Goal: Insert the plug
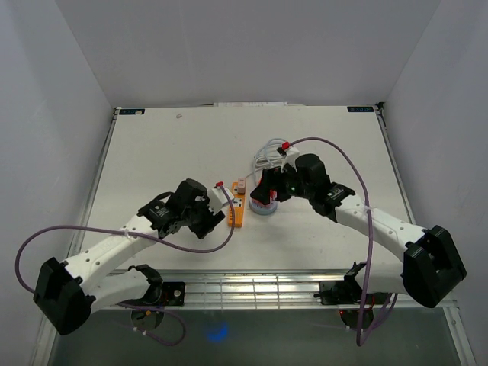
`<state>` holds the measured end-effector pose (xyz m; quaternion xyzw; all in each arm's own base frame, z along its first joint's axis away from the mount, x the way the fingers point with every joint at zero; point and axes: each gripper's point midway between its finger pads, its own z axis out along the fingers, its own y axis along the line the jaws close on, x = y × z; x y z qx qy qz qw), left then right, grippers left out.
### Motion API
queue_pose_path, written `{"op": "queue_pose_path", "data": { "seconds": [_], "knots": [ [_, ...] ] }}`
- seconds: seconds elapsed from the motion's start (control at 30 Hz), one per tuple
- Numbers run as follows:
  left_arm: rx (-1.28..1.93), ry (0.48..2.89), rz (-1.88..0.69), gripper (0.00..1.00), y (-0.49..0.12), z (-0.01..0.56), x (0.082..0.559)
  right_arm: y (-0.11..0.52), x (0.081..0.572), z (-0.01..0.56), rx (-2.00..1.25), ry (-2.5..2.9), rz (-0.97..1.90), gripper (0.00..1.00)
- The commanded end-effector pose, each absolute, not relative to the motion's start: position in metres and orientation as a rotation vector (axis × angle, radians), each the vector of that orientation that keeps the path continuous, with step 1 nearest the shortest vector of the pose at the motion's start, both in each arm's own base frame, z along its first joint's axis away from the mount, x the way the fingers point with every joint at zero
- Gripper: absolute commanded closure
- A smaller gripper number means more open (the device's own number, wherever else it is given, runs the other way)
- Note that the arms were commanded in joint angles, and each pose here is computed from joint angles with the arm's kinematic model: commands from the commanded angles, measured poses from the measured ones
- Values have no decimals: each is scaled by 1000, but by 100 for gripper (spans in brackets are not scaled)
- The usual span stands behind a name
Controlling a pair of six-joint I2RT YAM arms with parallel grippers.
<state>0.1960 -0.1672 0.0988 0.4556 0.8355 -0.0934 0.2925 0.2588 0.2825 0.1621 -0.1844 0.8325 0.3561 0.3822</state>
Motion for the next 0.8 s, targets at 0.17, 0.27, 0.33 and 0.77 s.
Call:
{"op": "queue_pose_path", "data": {
  "seconds": [0.17,0.27,0.33,0.77],
  "knots": [
    [1199,1924,-258,70,-192,150,226,332,222,222,-714,1965,1357,2],
    [1220,1908,-259,71,-195,151,228,340,212,222,-745,1969,1435,1],
    [1227,1886,-269,71,-198,155,229,346,209,216,-760,1995,1440,1],
    [1259,1812,-338,71,-212,168,227,380,205,185,-777,2122,1449,5]
  ]
}}
